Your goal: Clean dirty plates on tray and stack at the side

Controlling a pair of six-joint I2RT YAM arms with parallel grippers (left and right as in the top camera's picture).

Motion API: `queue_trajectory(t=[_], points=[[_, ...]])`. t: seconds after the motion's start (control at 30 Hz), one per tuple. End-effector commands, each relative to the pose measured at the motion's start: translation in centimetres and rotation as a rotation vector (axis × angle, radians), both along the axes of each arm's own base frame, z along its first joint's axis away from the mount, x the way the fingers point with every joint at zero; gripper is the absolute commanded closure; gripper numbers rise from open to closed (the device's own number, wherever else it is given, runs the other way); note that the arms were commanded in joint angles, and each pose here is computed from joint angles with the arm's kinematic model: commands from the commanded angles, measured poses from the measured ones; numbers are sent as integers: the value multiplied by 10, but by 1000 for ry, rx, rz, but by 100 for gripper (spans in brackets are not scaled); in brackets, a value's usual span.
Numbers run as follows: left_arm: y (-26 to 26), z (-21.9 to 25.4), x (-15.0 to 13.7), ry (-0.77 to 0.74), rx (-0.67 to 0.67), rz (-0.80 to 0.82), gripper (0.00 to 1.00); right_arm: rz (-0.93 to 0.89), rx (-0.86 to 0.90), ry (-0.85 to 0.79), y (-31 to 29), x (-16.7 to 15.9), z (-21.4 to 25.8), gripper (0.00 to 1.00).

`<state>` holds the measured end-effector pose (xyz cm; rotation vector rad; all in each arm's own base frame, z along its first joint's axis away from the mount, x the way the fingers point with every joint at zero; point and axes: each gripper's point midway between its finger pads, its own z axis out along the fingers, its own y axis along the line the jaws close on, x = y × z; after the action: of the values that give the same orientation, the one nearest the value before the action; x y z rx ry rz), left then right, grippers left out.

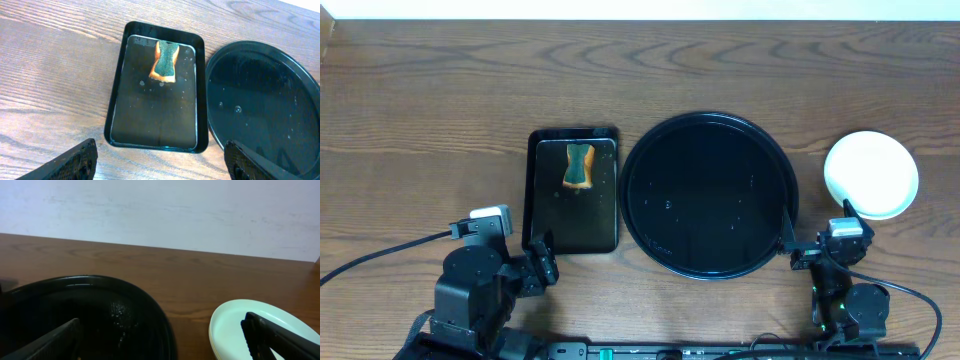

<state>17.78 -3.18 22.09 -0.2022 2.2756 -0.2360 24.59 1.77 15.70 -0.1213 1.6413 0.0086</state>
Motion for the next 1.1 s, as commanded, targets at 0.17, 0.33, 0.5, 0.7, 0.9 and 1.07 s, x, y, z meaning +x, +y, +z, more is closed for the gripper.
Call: queue_trajectory(t=[0.17, 0.33, 0.5, 0.7, 0.9, 1.07], points=[[1, -1, 0, 2, 2, 3, 18, -15, -3, 0, -4, 0, 0, 1], [1, -1, 0, 2, 2, 3, 18, -15, -2, 0, -4, 0, 0, 1], [1, -1, 0, 2, 2, 3, 18, -15, -2, 0, -4, 0, 0, 1], [20, -7, 5, -16, 26, 96, 18, -15, -3, 0, -4, 0, 0, 1], [32, -29, 22, -143, 46, 126, 18, -15, -2, 0, -4, 0, 0, 1], [40, -49, 33, -284, 36, 168, 18, -15, -3, 0, -4, 0, 0, 1]])
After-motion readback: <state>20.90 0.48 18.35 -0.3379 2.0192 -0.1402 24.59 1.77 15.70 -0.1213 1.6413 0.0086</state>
